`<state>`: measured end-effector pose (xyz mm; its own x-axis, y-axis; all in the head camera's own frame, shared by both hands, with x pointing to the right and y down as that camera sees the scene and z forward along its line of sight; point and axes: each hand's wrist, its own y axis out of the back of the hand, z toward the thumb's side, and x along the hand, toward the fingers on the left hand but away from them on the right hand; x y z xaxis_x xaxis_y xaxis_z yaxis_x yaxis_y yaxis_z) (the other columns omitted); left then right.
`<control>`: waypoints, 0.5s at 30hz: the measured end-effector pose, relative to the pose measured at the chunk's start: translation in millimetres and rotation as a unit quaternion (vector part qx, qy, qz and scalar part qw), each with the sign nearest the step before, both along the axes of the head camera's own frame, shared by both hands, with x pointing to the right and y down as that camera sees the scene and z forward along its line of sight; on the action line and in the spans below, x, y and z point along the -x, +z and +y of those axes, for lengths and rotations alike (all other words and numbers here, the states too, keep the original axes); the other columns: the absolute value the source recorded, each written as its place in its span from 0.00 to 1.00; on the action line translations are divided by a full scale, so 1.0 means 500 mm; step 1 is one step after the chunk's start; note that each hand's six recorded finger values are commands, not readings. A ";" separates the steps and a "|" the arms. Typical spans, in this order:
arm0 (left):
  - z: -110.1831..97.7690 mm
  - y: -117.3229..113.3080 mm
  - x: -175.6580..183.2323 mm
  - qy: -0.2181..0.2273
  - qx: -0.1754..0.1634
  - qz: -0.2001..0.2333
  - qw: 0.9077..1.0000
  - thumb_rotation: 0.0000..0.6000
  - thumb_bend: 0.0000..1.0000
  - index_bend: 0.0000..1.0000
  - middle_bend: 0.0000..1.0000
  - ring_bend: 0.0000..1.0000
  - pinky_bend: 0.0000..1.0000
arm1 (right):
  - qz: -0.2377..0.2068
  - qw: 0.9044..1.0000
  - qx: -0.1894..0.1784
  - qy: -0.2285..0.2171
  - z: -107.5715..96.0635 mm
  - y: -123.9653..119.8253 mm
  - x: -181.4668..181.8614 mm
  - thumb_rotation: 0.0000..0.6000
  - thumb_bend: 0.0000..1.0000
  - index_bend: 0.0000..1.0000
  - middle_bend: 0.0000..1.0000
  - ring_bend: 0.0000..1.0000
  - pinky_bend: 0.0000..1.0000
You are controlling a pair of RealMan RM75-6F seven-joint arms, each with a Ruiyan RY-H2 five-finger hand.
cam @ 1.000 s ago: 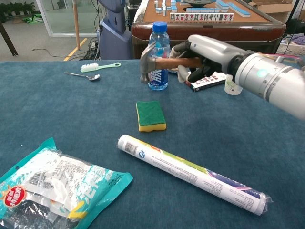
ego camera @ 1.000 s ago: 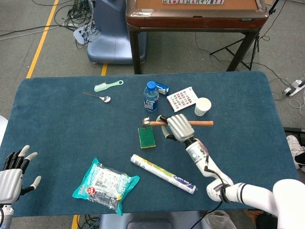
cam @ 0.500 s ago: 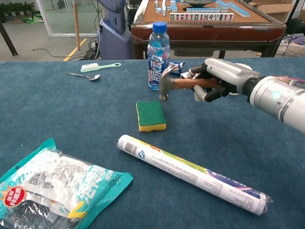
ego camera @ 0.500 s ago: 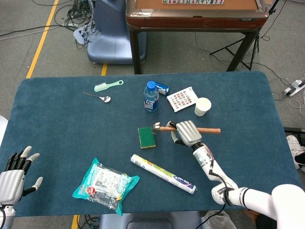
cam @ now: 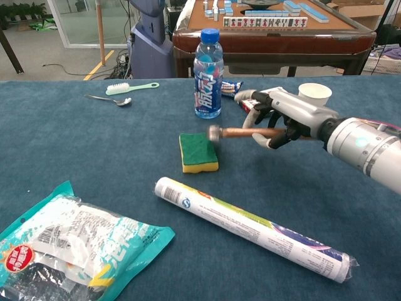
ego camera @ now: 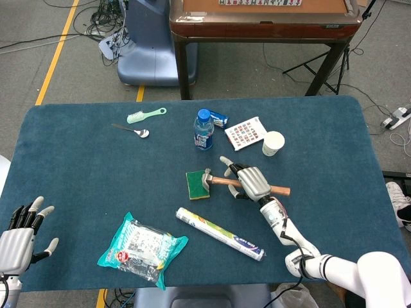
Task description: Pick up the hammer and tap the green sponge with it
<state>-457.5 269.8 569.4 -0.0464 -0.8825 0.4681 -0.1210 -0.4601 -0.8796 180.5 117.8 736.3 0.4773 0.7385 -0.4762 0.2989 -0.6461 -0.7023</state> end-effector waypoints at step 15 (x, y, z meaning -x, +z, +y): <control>-0.014 0.006 -0.007 0.003 -0.002 0.006 1.000 1.00 0.25 0.19 0.03 0.01 0.01 | 0.055 0.992 -0.109 0.043 0.010 -0.170 -0.190 1.00 0.45 0.07 0.36 0.27 0.31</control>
<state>-454.3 262.6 572.5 -0.0354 -0.8849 0.4645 -0.1291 -0.4569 -0.8801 275.7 122.8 651.1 0.3619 0.8654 -0.3466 0.2607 -0.4509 -0.8537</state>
